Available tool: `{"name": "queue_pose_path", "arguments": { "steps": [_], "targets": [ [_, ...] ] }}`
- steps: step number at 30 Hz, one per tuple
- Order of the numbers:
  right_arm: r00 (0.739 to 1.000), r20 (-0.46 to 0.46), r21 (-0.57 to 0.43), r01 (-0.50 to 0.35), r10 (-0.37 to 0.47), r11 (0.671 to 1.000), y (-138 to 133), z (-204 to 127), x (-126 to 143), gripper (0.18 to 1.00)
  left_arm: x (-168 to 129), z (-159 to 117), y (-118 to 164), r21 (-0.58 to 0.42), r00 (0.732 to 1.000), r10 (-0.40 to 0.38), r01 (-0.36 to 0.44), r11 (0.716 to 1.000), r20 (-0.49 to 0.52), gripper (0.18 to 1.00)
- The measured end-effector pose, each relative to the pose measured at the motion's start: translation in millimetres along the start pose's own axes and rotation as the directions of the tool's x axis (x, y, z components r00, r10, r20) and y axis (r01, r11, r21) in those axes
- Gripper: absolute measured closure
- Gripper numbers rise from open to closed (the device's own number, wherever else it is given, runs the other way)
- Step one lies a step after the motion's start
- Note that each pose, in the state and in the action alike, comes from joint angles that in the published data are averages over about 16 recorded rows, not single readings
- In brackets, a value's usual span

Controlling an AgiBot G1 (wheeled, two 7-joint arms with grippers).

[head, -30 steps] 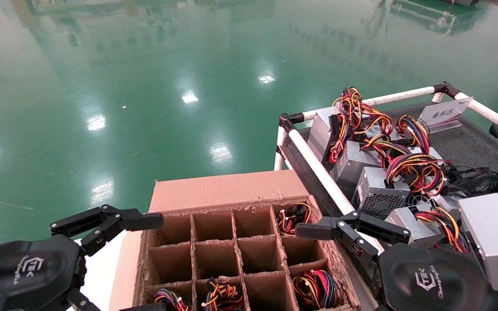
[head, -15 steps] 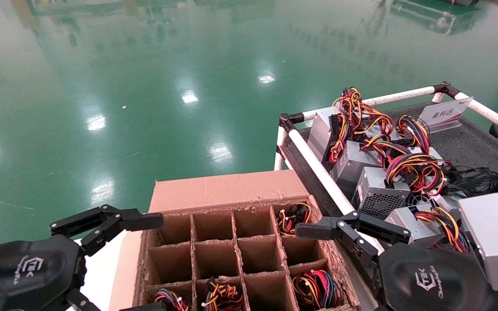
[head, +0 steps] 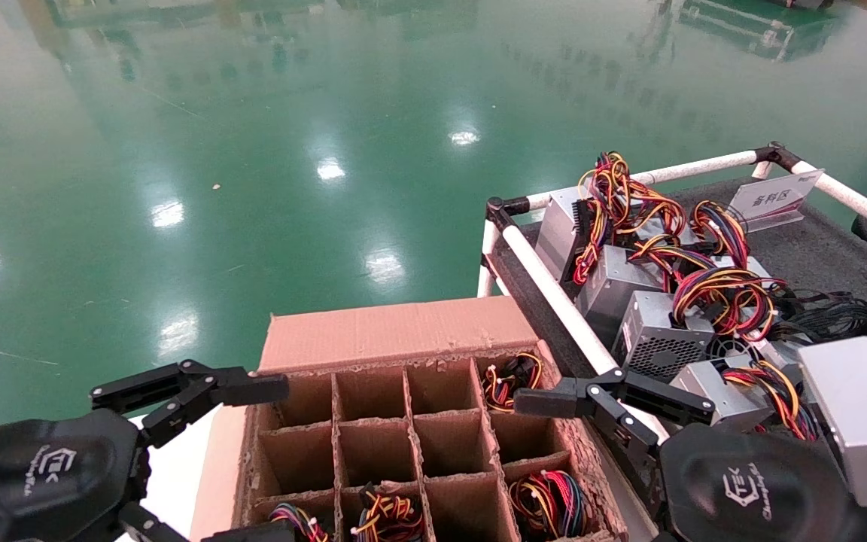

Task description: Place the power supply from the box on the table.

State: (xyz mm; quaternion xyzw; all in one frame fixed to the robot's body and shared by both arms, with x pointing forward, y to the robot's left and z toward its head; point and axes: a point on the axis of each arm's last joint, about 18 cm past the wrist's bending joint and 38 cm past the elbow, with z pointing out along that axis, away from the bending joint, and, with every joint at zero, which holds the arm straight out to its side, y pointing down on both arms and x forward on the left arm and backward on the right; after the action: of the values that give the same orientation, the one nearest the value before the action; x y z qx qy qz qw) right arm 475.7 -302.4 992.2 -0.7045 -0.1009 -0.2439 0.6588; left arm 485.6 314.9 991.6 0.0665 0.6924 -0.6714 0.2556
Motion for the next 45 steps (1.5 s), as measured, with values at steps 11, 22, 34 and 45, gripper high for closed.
{"name": "queue_pose_path", "arguments": {
  "steps": [11,22,34,45],
  "targets": [
    [1.0,0.0,0.0,0.0,0.0,1.0,0.0,0.0,0.0,0.179,0.0,0.0,0.0,0.0,1.0,0.0,0.0,1.0,0.0,0.384],
    [1.0,0.0,0.0,0.0,0.0,1.0,0.0,0.0,0.0,0.179,0.0,0.0,0.0,0.0,1.0,0.0,0.0,1.0,0.0,0.638],
    [1.0,-0.002,-0.021,-0.01,0.01,1.0,5.8,0.1,0.0,0.179,0.0,0.0,0.0,0.0,1.0,0.0,0.0,1.0,0.0,0.875],
    [0.999,-0.022,-0.138,-0.053,0.05,0.989,39.0,2.1,1.4,0.179,0.0,0.0,0.0,0.0,1.0,0.0,0.0,1.0,0.0,0.976]
  ]
}}
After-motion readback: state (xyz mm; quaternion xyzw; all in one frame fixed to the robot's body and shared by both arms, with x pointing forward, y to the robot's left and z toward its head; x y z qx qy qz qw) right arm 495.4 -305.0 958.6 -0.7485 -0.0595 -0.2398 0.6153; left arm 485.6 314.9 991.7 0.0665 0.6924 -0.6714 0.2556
